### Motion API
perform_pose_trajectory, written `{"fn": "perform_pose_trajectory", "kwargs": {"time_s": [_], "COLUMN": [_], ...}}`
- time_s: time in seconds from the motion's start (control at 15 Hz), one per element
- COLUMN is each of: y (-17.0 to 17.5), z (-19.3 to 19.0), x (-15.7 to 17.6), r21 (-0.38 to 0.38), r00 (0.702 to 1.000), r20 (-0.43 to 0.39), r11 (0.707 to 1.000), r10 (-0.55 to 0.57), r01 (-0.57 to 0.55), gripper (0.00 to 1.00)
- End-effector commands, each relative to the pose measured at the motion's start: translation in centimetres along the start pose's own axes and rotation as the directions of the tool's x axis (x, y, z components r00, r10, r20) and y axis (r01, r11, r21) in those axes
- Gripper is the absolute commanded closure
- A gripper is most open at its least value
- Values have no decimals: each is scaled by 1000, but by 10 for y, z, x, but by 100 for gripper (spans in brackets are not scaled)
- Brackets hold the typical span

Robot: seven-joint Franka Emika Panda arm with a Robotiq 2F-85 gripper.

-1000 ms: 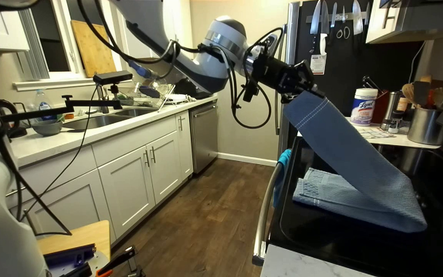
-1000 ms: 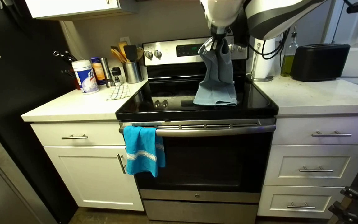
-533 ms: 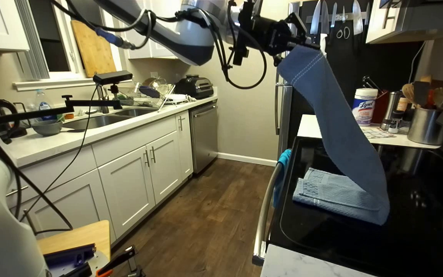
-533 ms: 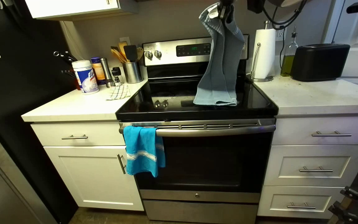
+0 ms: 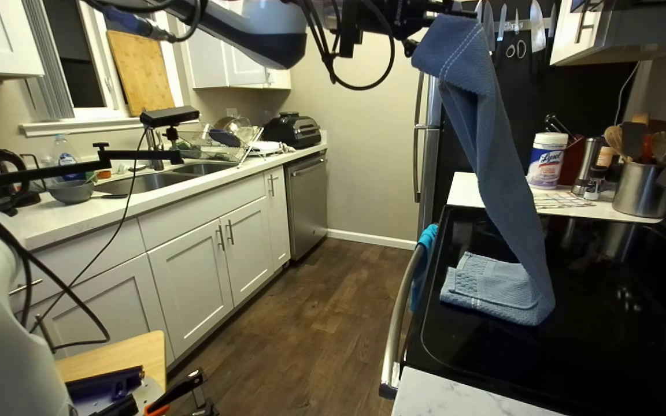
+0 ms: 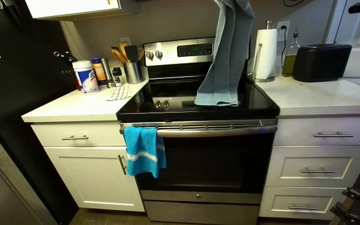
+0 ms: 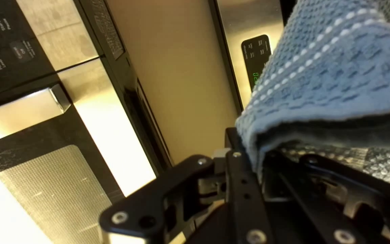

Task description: Put the towel on the oven handle

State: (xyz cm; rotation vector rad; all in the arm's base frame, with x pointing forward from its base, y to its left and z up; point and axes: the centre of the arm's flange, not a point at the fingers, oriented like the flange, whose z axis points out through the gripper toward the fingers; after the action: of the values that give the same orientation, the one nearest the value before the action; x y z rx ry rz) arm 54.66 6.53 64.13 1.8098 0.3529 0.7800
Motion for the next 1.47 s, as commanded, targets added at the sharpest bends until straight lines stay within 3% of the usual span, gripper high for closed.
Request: {"fn": "perform_pose_trajectory", "kwargs": {"time_s": [0.0,0.27,0.53,1.0,1.4], "y": [14,12,20,88,112], "z": [-19,-38,-53,-93,-111], "x": [-8,3,3,-17,-22], "r21": [59,192,250,181,157], "r00": [994,969,967,983,990], "r20": [-110,-239,-246,-171,-115], "r11": [998,981,968,983,985], "r10": [0,61,65,63,85], "r01": [7,-14,-2,-32,-66], "gripper": [99,99,99,99,99]}}
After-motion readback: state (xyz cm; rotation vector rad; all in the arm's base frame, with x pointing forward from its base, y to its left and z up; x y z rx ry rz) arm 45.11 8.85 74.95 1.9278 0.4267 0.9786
